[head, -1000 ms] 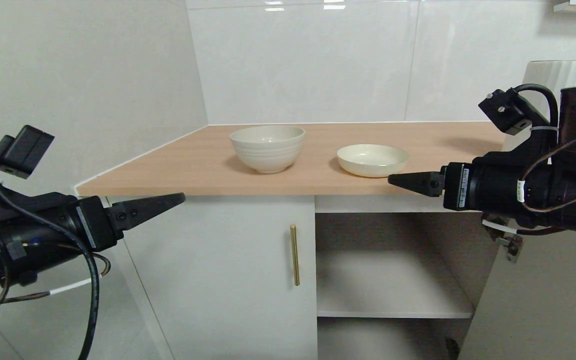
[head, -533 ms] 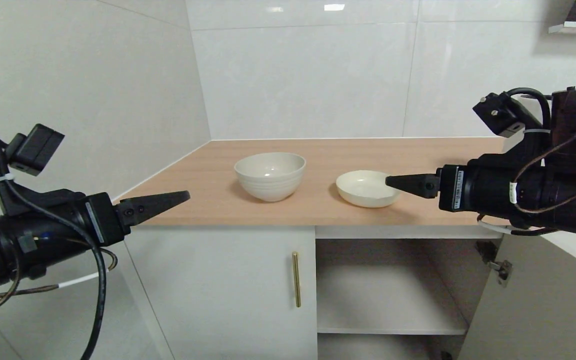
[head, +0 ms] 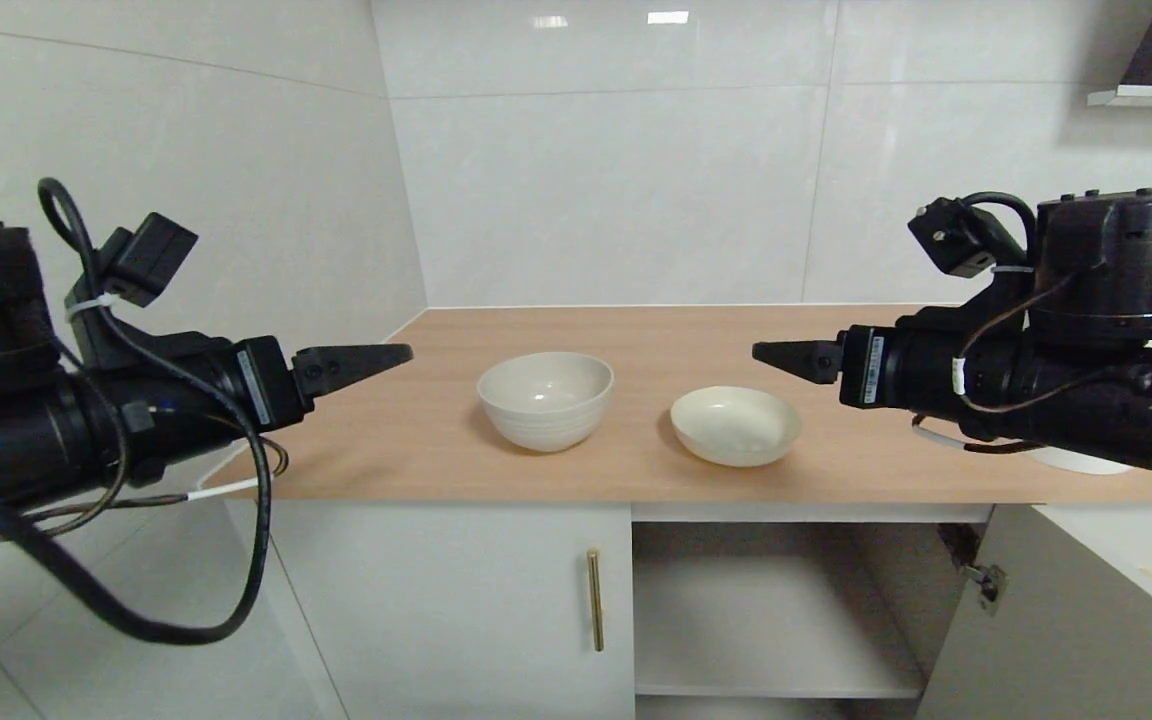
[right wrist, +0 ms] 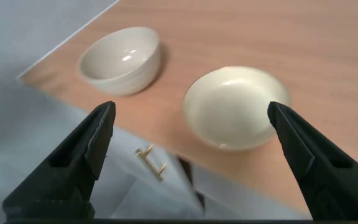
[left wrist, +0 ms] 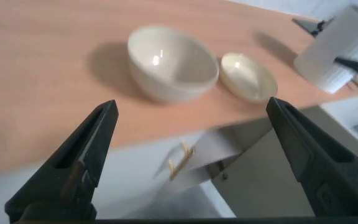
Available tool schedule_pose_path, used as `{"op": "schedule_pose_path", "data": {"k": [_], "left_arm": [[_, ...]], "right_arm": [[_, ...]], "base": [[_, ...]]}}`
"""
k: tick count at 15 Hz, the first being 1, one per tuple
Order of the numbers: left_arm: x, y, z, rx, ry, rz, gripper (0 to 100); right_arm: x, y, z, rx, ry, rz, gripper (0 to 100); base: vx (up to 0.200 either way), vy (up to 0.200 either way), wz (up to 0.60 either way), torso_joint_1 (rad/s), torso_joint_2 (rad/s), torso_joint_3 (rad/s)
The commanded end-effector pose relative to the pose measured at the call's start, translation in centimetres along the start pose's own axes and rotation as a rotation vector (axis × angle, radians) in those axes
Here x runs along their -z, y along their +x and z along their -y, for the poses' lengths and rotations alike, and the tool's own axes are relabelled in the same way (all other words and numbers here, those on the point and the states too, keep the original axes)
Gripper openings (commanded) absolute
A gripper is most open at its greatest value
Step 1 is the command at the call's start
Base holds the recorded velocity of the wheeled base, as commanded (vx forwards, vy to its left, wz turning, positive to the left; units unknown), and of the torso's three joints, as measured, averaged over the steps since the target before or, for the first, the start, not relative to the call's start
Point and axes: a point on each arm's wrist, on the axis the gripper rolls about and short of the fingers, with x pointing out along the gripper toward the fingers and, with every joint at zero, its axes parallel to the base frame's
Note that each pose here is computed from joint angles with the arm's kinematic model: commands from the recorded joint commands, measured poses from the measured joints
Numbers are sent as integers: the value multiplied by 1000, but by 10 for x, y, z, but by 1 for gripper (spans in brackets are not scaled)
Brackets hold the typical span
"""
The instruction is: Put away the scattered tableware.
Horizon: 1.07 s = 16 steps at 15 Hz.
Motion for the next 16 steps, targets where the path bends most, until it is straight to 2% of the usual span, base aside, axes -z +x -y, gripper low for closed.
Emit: {"op": "schedule_pose_path", "data": {"k": [1, 3, 4, 5, 7, 8, 9, 10, 12, 16], "left_arm": [[-7, 28, -5, -8, -15, -47, 100], [-9, 35, -2, -51, -48, -144, 100], [-11, 37, 2, -105, -62, -202, 100], [-9, 39, 8, -156, -62, -251, 100], [-3, 53, 13, -223, -55, -284, 100], [0, 63, 13, -256, -79, -283, 100], [1, 79, 16, -311, -149, -262, 100], [2, 93, 20, -348, -200, -239, 100], [5, 108, 19, -380, -250, -231, 100], [17, 129, 13, -387, -247, -228, 100]], "right_arm": [[4, 23, 7, 42, -3, -35, 100], [0, 33, 9, 168, 1, -101, 100], [-5, 34, 8, 209, 24, -136, 100], [-8, 34, 7, 212, 54, -137, 100], [-8, 37, 7, 221, 66, -137, 100], [-7, 37, 8, 238, 64, -135, 100], [-5, 42, 10, 267, 61, -135, 100], [-6, 46, 10, 290, 59, -126, 100], [-1, 55, 13, 319, 56, -140, 100], [5, 64, 18, 358, 52, -157, 100]], "base": [[0, 0, 0, 22, -51, -32], [0, 0, 0, 0, 0, 0], [0, 0, 0, 0, 0, 0], [0, 0, 0, 0, 0, 0], [0, 0, 0, 0, 0, 0], [0, 0, 0, 0, 0, 0], [0, 0, 0, 0, 0, 0], [0, 0, 0, 0, 0, 0], [0, 0, 0, 0, 0, 0], [0, 0, 0, 0, 0, 0]]}}
